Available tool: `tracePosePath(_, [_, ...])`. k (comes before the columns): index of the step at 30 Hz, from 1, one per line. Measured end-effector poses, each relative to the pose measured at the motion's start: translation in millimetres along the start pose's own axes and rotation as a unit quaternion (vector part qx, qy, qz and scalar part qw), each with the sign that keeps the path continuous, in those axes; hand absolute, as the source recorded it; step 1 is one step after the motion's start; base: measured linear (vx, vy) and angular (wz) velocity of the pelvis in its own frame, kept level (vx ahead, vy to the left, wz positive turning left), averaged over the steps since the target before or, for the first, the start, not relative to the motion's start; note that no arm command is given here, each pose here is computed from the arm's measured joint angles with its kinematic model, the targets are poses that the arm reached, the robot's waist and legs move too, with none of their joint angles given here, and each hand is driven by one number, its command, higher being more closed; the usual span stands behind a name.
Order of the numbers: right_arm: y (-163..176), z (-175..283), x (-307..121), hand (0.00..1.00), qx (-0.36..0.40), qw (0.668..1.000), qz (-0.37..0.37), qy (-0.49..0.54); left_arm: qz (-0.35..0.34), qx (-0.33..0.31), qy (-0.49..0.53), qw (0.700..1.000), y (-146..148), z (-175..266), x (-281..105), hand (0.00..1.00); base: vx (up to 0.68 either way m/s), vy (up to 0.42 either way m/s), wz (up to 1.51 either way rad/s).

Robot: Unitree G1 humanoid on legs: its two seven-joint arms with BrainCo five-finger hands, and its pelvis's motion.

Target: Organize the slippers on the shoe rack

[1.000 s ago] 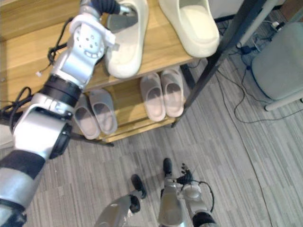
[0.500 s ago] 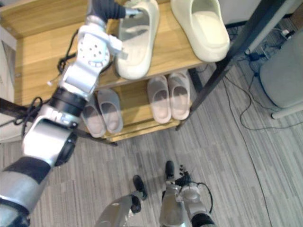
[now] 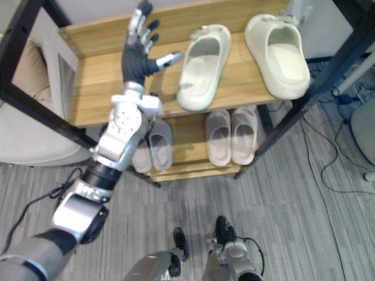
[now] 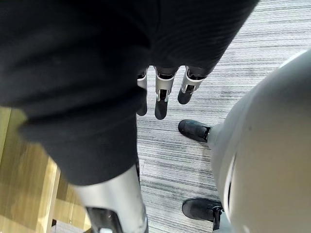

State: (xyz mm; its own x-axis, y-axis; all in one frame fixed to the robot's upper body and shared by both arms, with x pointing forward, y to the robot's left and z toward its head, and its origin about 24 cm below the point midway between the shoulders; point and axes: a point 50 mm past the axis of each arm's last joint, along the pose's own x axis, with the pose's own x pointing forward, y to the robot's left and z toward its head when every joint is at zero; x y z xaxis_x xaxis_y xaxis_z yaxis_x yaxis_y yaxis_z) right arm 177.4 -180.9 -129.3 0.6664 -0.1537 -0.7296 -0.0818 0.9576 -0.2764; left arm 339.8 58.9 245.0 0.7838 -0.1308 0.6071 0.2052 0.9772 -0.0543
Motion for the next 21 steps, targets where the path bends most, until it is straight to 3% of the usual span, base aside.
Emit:
tracePosePath(10, [4.4, -7.6, -1.1, 0.0, -0.015, 1.0, 0.002, 0.019, -0.052, -0.061, 0.057, 0.995, -31.9, -24.6, -24.5, 0.0, 0.02, -0.005, 0.03])
tracePosePath(21, [3.4, -4.8, 0.1, 0.0, -0.022, 1.0, -0.003, 0.018, -0.068, -0.062, 0.105, 0.99, -41.8, -47.8, -43.3, 0.0, 0.02, -0.013, 0.01])
